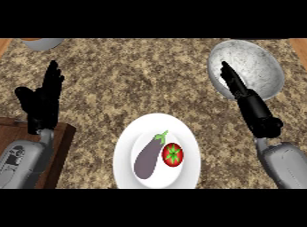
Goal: Pick the tomato from the plate and place it in the bowl
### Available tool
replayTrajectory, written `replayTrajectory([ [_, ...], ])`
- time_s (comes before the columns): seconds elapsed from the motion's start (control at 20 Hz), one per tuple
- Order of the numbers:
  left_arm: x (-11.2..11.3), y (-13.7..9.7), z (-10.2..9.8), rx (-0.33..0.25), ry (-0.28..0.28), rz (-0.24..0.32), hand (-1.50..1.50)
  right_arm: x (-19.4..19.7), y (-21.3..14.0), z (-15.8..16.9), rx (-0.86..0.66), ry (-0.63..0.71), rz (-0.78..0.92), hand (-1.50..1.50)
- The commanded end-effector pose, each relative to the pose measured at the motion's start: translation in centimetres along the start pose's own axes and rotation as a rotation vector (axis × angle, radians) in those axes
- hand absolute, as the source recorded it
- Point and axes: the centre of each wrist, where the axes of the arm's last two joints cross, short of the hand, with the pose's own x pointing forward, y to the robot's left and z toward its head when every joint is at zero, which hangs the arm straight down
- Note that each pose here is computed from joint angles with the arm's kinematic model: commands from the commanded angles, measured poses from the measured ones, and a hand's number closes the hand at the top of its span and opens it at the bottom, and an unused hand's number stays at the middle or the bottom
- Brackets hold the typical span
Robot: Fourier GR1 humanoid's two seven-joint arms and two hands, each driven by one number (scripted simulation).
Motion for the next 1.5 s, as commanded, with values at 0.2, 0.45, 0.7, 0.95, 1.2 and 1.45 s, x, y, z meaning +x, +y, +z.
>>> replayTrajectory([
  [0.2, 0.1, -2.3, 2.0, -0.191, -0.065, 0.015, 0.0, -0.4, 10.5, 4.4, 0.376, 0.163, 0.005, 1.5],
  [0.45, -1.5, -2.6, 3.9, -0.241, -0.004, 0.054, 0.0, -1.5, 11.7, 6.7, -0.152, 0.045, 0.092, -1.5],
  [0.7, -0.9, -4.1, 4.7, -0.262, -0.04, 0.068, 0.0, 0.1, 14.9, 9.8, -0.196, -0.171, -0.041, -1.5],
  [0.95, 0.4, -3.6, 4.9, -0.251, -0.048, 0.067, 0.0, 4.8, 13.4, 12.8, -0.234, -0.189, 0.096, -1.5],
  [1.2, -1.0, -1.8, 5.4, -0.263, -0.044, 0.05, 0.0, 7.7, 11.7, 12.7, -0.256, -0.036, 0.244, -1.5],
  [1.45, 0.5, -3.5, 4.8, -0.265, -0.043, 0.057, 0.0, 9.6, 11.8, 9.8, -0.142, 0.133, 0.257, -1.5],
])
